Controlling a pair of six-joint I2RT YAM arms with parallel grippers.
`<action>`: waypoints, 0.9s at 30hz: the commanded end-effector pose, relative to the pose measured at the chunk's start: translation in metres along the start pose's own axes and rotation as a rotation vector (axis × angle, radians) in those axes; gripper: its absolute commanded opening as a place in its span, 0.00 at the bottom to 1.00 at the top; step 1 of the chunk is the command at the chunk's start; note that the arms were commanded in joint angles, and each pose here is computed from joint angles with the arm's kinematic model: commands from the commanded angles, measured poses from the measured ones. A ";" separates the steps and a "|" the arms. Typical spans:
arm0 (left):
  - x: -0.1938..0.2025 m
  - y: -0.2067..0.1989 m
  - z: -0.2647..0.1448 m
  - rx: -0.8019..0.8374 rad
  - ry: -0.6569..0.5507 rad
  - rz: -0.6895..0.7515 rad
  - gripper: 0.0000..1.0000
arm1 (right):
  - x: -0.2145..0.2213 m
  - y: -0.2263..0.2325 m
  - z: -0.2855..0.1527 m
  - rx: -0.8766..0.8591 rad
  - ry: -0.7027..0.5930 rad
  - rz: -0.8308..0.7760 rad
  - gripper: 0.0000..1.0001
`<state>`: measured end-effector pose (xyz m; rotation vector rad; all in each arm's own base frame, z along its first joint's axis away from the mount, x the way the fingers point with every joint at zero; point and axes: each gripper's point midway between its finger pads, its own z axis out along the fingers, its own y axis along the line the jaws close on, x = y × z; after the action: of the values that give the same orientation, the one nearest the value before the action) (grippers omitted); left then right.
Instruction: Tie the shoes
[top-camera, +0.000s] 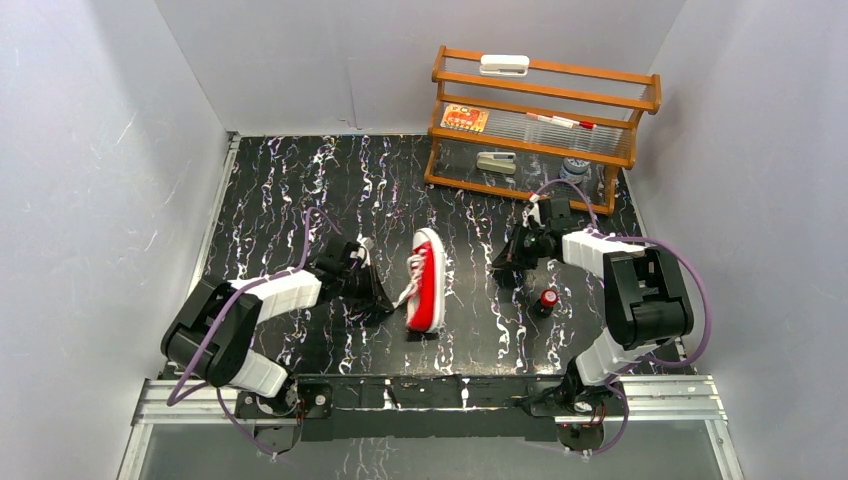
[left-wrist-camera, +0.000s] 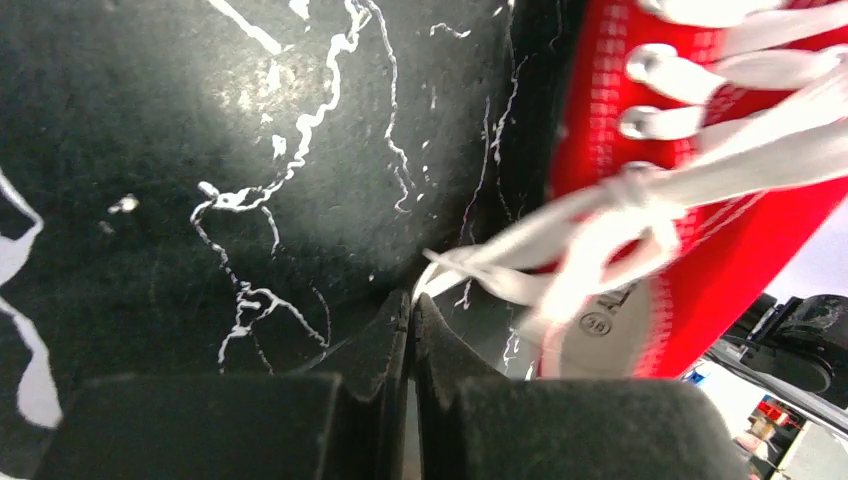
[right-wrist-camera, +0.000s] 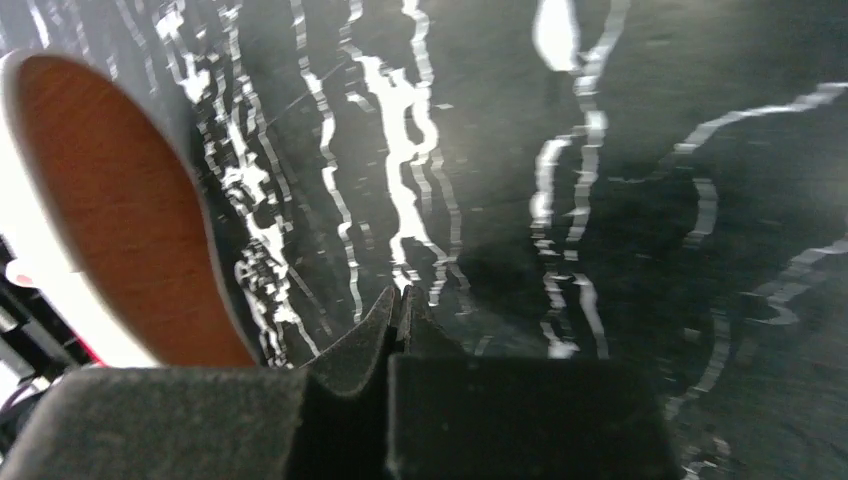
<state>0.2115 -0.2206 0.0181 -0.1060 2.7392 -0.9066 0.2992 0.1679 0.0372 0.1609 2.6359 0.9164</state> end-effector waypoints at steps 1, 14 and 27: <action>0.036 0.047 -0.007 -0.176 0.107 -0.027 0.00 | -0.016 -0.019 -0.003 0.058 -0.078 -0.015 0.00; -0.018 -0.039 -0.023 0.087 0.008 0.134 0.00 | -0.028 0.020 -0.027 0.053 -0.007 -0.213 0.00; -0.035 -0.093 -0.027 0.167 0.035 0.201 0.34 | -0.028 0.047 -0.057 0.043 -0.030 -0.177 0.21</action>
<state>0.2504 -0.2807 0.0960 0.1925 2.5947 -1.0974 0.2966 0.1679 0.0775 -0.0364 2.6703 0.8219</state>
